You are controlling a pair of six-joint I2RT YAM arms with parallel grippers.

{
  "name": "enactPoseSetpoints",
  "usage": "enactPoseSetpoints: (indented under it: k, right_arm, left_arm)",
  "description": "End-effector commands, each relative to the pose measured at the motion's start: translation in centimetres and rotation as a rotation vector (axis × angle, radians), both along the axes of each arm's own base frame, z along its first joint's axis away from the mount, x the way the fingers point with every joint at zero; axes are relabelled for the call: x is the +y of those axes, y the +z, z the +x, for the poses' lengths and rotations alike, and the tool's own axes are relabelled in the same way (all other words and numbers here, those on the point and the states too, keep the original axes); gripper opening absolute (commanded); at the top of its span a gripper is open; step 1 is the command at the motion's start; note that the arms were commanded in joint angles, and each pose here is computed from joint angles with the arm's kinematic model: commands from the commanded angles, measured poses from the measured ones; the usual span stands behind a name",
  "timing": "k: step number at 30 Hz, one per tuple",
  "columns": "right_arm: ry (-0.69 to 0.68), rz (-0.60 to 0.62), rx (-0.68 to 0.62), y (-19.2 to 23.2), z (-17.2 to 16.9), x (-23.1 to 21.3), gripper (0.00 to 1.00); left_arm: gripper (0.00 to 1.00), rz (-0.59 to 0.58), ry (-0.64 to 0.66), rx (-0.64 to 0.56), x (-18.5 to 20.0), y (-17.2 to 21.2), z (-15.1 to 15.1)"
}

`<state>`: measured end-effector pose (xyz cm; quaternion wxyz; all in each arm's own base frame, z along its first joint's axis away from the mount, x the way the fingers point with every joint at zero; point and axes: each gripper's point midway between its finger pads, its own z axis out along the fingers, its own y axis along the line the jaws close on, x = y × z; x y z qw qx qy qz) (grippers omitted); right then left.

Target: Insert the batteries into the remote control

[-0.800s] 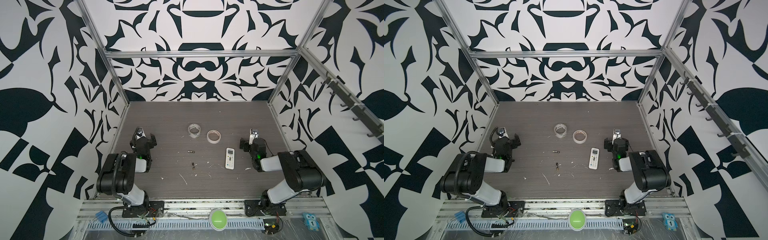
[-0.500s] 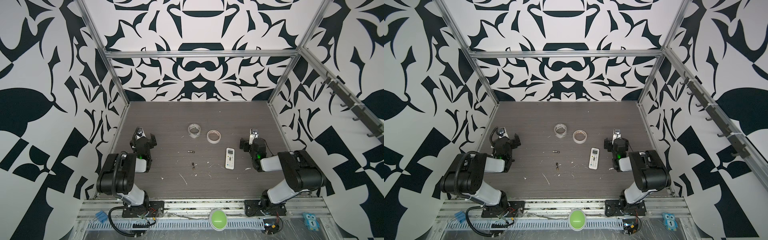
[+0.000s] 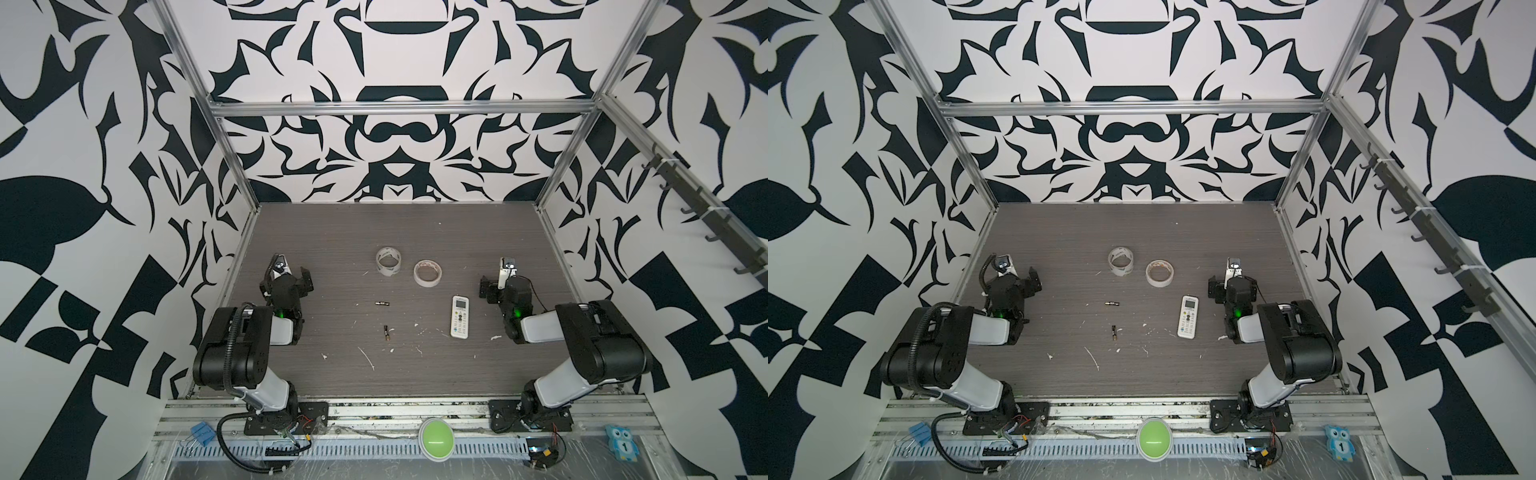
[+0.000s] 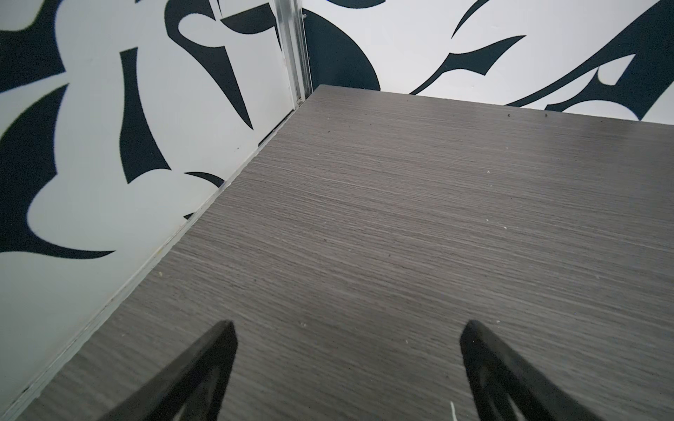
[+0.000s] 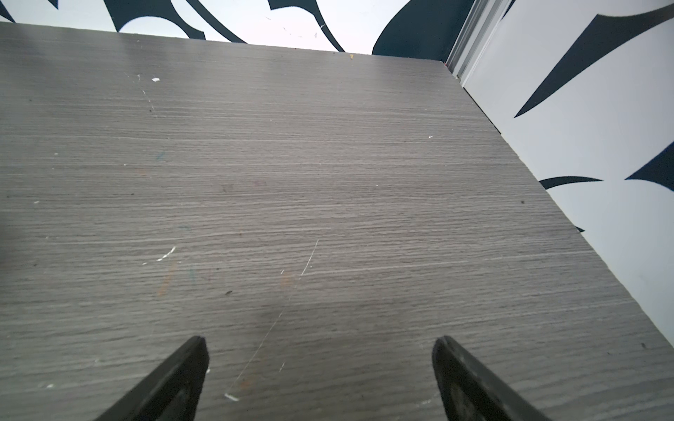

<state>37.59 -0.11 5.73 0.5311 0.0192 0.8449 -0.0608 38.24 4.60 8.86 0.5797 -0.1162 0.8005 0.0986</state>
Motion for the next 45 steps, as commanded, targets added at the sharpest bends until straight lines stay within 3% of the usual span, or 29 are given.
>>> enactPoseSetpoints:
  k: [1,24,30,45]
  right_arm:
    - [0.002,0.003,-0.071,2.3,1.0,0.1,1.00]
    - [0.003,0.001,-0.068,2.2,1.1,0.1,1.00]
    - [-0.076,0.001,-0.088,2.6,0.7,-1.2,1.00]
    - [-0.136,-0.050,-0.098,8.1,-0.7,-0.2,1.00]
  left_arm:
    - [0.99,-0.010,0.003,-0.031,0.1,0.8,0.5]
    - [0.99,-0.010,0.003,-0.026,0.1,0.7,0.5]
    - [0.99,-0.010,0.005,-0.032,0.1,0.8,0.5]
    - [0.99,-0.024,0.025,-0.041,0.3,4.1,-1.3]
